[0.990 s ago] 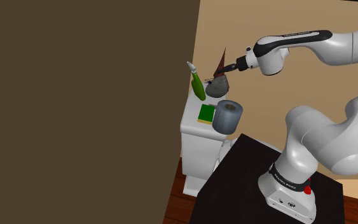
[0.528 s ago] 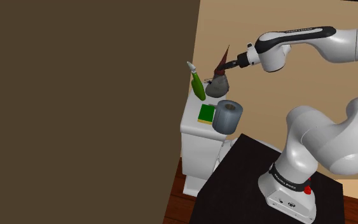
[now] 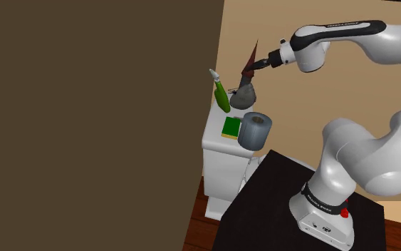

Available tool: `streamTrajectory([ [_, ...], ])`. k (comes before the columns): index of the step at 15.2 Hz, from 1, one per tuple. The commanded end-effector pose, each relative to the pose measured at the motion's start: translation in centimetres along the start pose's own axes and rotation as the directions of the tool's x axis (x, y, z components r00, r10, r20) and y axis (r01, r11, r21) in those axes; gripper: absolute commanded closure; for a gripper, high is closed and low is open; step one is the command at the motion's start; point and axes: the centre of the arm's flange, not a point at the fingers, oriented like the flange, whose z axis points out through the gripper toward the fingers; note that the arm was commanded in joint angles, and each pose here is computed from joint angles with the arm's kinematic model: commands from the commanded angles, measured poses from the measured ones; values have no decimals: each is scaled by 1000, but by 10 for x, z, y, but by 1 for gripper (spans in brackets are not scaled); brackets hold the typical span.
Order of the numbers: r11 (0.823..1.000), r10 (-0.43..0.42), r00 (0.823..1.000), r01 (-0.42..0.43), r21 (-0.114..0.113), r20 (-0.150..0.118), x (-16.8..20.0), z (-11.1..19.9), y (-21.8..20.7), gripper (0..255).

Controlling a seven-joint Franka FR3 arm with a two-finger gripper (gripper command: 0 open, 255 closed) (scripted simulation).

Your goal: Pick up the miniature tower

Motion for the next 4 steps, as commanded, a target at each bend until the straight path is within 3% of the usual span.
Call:
streamTrajectory([
  [1, 1000, 0, 1000, 0, 0, 0, 9, -7, -3, 255],
  [4, 1000, 0, 1000, 0, 0, 0, 14, -10, -4, 255],
])
